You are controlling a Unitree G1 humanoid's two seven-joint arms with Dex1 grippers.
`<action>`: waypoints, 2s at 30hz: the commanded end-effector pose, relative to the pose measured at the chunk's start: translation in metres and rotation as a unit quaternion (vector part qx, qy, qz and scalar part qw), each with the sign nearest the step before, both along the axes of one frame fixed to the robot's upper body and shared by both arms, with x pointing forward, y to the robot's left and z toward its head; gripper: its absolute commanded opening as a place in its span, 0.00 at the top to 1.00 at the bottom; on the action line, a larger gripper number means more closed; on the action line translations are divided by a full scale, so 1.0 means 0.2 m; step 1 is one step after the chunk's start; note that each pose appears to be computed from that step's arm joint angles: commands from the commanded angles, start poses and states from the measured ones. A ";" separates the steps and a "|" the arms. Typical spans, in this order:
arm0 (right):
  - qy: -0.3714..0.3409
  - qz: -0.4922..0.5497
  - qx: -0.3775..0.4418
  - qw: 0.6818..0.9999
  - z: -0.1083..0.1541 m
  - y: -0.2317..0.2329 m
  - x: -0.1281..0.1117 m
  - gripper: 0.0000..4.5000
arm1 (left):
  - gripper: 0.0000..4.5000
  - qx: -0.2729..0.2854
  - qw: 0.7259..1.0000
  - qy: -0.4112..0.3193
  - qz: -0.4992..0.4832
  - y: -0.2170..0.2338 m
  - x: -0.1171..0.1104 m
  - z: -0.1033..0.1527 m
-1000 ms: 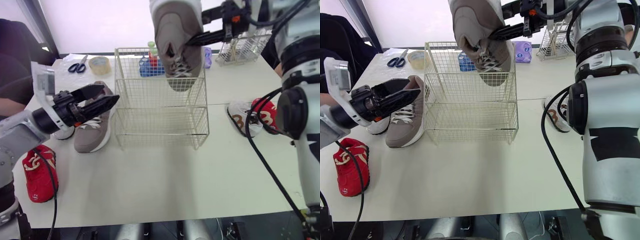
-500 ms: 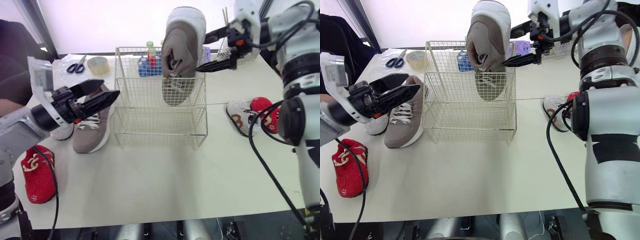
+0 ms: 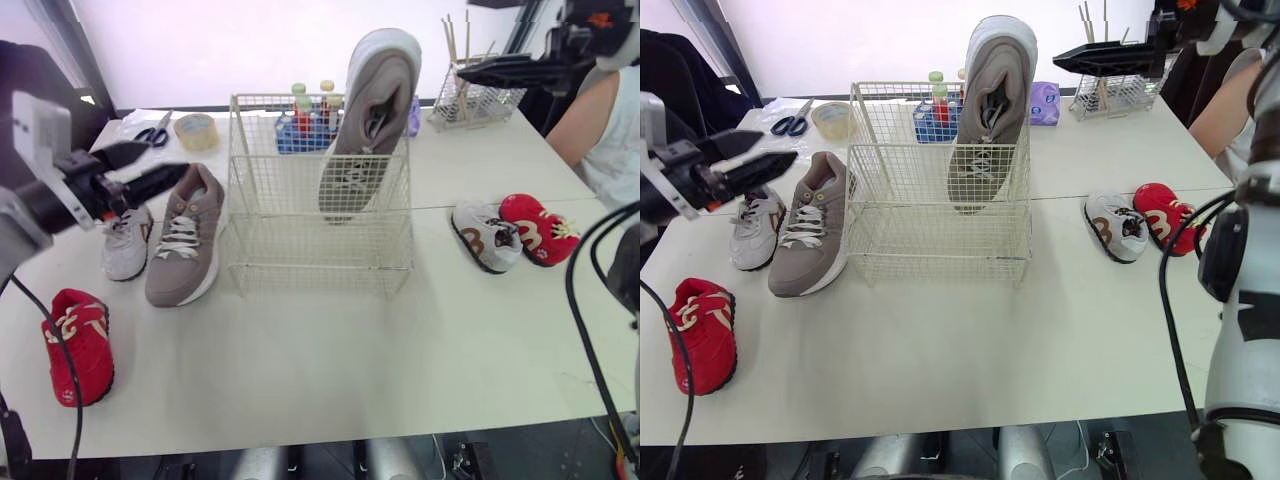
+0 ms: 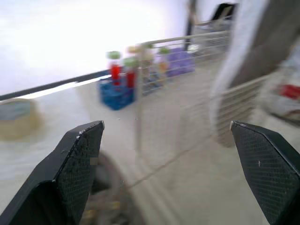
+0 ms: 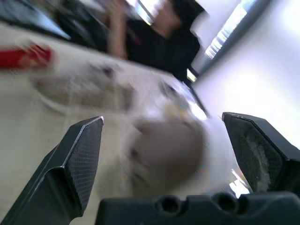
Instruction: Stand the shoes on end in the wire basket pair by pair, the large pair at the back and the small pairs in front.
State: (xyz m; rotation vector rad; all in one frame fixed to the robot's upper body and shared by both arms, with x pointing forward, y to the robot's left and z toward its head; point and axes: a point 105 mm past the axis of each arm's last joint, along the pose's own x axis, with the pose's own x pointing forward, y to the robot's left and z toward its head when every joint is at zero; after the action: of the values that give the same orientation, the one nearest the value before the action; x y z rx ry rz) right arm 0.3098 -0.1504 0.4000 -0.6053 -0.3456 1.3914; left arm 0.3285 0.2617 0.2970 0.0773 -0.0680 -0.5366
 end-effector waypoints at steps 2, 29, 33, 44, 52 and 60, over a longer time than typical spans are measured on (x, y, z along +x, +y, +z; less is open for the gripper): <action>0.037 0.112 0.021 0.993 -0.11 0.22 -0.26 0.02 | 0.00 0.028 0.999 0.020 0.035 0.12 0.15 0.02; 0.086 0.026 -0.012 0.996 -0.49 0.38 -0.35 0.00 | 0.12 0.056 0.971 0.187 0.137 0.10 0.58 -0.49; 0.086 0.022 -0.013 0.996 -0.47 0.38 -0.35 0.00 | 0.50 0.046 0.973 0.183 0.135 0.09 0.58 -0.48; 0.082 -0.009 -0.022 0.996 -0.47 0.31 -0.29 0.00 | 0.98 -0.051 0.988 -0.055 0.138 0.15 0.53 0.29; 0.081 -0.033 -0.020 0.996 -0.46 0.25 -0.23 0.00 | 0.98 -0.109 0.911 -0.385 0.104 0.01 0.17 1.07; 0.082 -0.046 -0.013 0.996 -0.47 0.24 -0.24 0.00 | 0.98 -0.228 0.772 -0.591 0.047 -0.38 -0.07 1.19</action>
State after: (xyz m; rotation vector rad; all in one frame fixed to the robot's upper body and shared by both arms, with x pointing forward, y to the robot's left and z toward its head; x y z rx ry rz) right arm 0.2675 -0.1004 0.2958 -0.4948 -0.1136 1.3696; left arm 0.3425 0.1827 0.5210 -0.0610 -1.2783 -0.3122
